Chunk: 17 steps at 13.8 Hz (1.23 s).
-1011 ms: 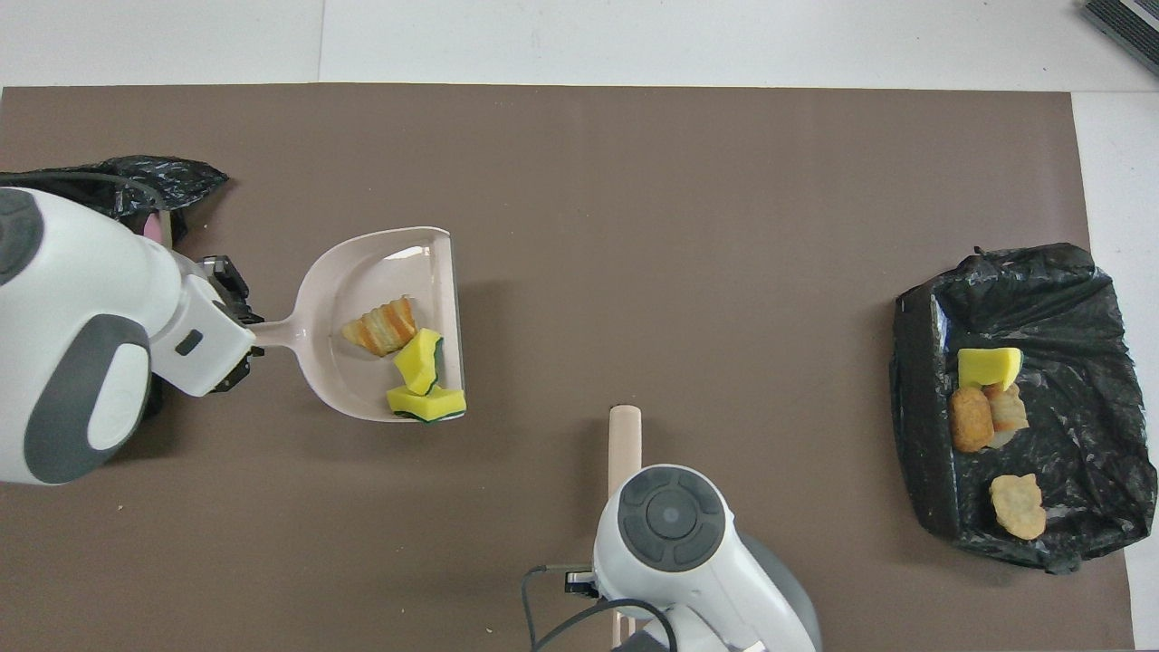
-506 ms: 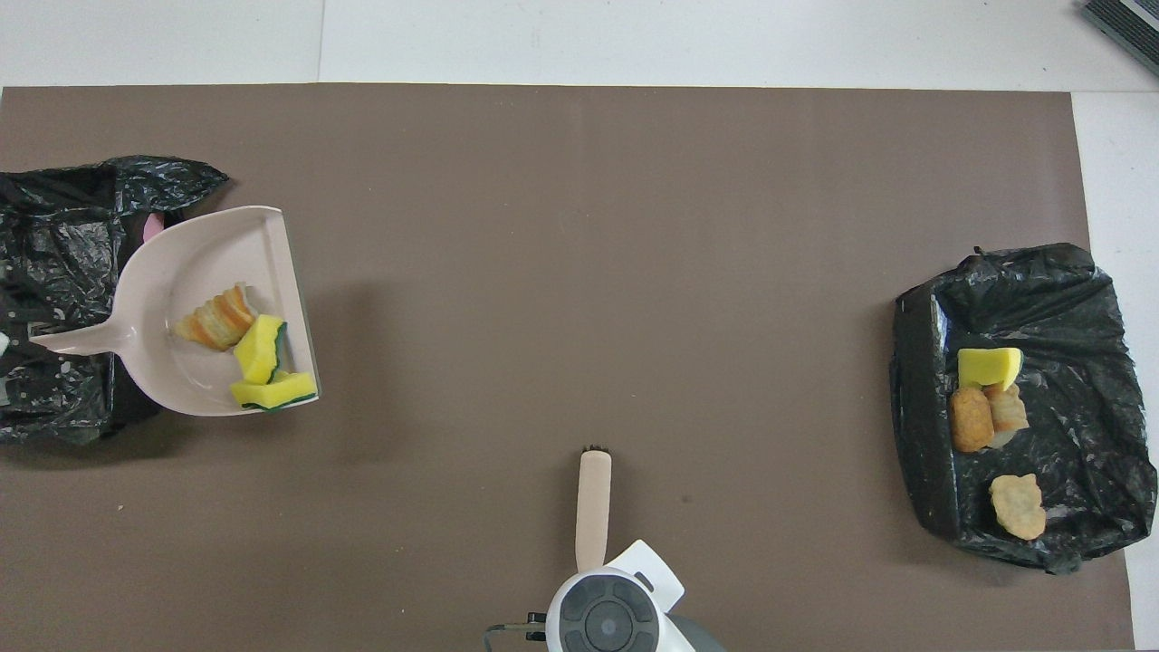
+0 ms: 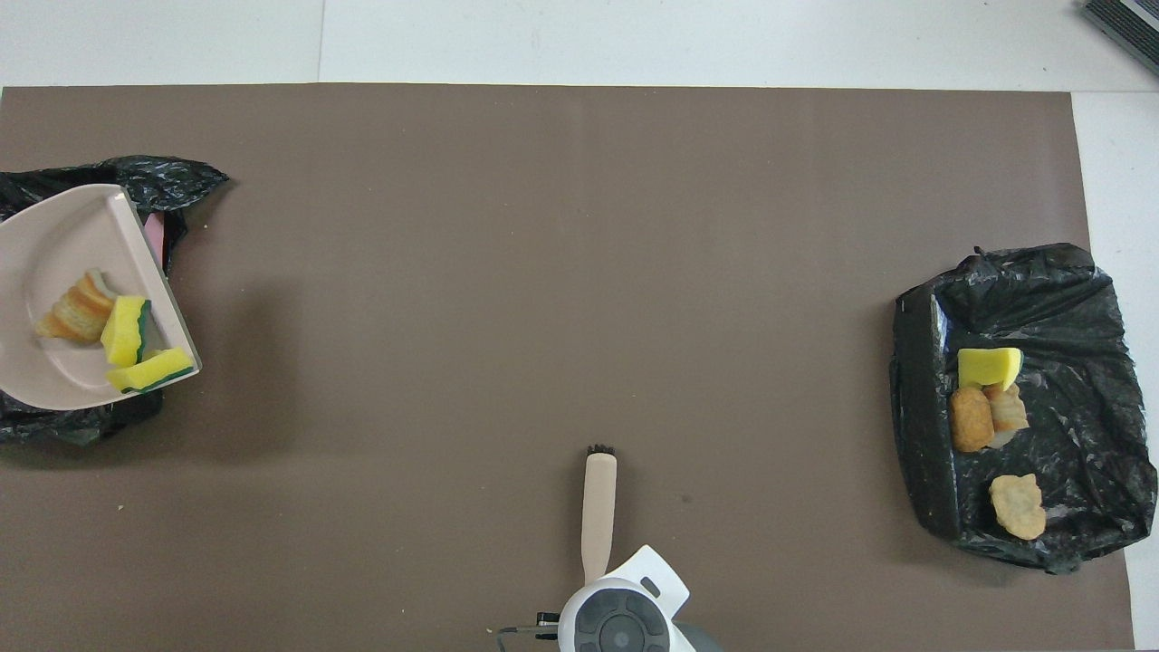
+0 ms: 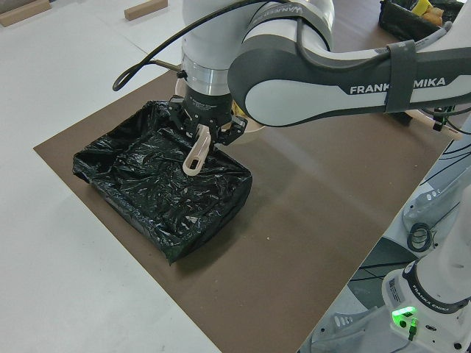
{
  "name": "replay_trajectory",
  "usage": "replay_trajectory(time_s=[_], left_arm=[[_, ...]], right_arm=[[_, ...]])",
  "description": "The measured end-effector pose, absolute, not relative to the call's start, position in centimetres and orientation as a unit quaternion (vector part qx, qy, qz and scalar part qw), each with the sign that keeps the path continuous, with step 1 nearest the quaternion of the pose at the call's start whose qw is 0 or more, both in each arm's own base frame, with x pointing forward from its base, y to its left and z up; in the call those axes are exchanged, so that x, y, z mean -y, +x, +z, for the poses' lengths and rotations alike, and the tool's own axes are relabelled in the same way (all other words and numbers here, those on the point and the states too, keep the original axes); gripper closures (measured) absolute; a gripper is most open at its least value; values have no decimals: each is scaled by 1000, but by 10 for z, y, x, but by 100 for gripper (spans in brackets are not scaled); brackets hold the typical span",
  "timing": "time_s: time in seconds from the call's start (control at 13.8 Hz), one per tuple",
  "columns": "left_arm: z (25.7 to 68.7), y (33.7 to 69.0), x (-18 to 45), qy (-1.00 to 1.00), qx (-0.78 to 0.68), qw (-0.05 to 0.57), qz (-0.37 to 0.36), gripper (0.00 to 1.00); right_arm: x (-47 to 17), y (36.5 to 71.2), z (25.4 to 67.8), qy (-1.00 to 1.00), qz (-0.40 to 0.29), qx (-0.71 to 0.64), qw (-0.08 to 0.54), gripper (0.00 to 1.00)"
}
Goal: Sweep and dump trash in bin
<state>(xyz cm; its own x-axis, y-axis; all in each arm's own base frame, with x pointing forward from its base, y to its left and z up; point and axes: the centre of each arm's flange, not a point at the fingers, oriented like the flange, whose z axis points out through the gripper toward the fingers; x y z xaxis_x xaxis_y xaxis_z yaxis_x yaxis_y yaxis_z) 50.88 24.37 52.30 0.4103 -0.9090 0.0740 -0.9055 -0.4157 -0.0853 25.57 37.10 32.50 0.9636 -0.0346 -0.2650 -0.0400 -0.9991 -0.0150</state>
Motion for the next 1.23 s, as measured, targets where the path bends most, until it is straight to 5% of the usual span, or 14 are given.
replay_trajectory(time_s=[0.14, 0.58, 1.23], left_arm=[[520, 509, -289, -850, -522, 23, -60, 68], [526, 535, -374, -820, -567, 77, -22, 68], [544, 587, -328, -675, -687, 188, 191, 68]], right_arm=[[-371, 259, 327, -992, 128, -4, 11, 61], [-372, 302, 379, -994, 106, -2, 8, 0], [-274, 450, 464, -996, -5, -91, 9, 0]])
